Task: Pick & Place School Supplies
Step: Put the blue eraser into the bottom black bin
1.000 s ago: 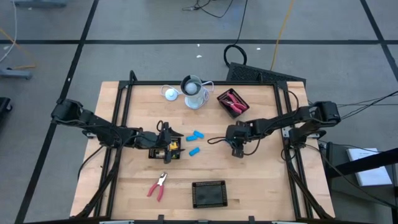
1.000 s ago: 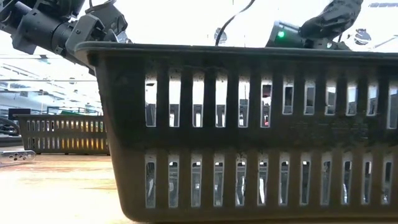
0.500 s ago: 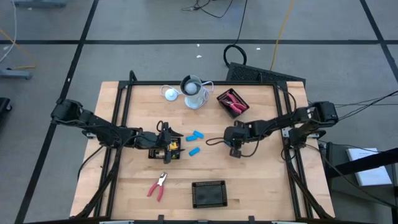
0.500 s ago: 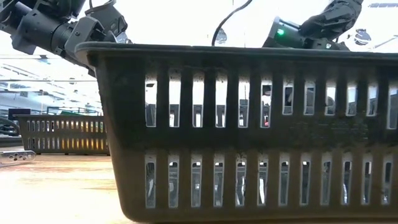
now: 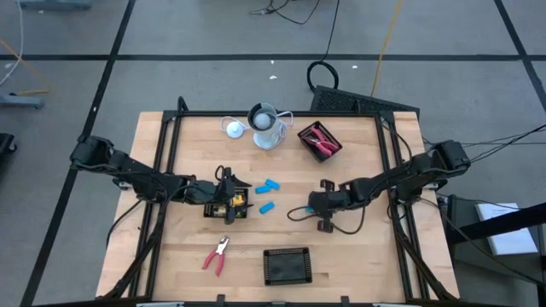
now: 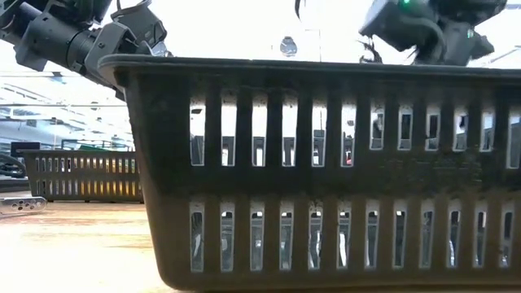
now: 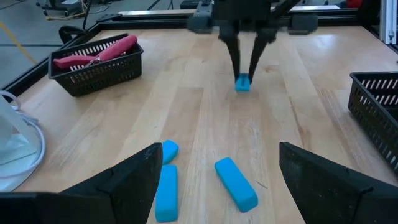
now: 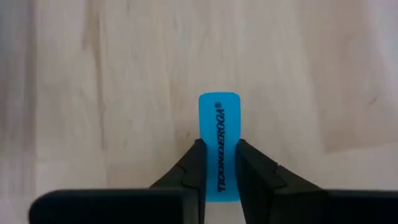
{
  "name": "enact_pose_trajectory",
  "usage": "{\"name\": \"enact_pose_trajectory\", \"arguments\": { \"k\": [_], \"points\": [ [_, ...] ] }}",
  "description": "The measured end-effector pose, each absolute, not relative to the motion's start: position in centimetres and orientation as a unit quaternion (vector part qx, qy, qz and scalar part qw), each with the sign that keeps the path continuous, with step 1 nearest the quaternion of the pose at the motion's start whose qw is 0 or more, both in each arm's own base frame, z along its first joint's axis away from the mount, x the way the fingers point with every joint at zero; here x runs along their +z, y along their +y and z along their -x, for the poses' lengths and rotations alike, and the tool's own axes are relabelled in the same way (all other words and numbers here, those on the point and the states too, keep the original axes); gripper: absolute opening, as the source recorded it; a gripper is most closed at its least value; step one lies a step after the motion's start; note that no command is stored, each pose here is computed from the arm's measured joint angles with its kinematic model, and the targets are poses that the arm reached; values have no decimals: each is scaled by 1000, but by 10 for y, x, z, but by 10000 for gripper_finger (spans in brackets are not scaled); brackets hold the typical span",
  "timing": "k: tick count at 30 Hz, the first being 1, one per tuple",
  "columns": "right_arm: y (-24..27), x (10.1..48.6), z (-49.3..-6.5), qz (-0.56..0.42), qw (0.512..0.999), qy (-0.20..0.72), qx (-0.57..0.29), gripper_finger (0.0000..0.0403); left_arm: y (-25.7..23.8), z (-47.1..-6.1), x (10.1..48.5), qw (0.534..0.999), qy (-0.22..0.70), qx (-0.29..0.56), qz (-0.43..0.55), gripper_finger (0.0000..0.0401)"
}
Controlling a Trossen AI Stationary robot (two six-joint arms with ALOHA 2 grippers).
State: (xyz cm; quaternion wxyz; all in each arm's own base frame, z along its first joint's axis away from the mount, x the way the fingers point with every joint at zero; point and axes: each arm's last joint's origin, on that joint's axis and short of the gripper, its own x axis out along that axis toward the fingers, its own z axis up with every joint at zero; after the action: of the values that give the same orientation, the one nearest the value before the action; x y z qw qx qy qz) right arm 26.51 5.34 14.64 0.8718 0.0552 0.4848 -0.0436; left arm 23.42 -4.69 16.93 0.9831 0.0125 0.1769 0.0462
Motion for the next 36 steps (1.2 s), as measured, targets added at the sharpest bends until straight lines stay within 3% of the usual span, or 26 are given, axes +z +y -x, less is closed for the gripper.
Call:
{"name": "enact_pose_trajectory", "arguments": {
  "k": [12,19,25,36],
  "points": [
    [97,204,-292,-6,919,395,13,47,-47,-234,169,983,179,47,-13,326],
    [129,228,-295,-26,926,361,109,47,-46,-234,169,982,179,50,-13,326],
    [150,222,-300,-64,922,344,167,47,-46,-234,169,982,180,52,-15,326],
    [166,165,-321,-106,885,400,214,46,-46,-233,167,980,189,59,-10,326]
  ]
}}
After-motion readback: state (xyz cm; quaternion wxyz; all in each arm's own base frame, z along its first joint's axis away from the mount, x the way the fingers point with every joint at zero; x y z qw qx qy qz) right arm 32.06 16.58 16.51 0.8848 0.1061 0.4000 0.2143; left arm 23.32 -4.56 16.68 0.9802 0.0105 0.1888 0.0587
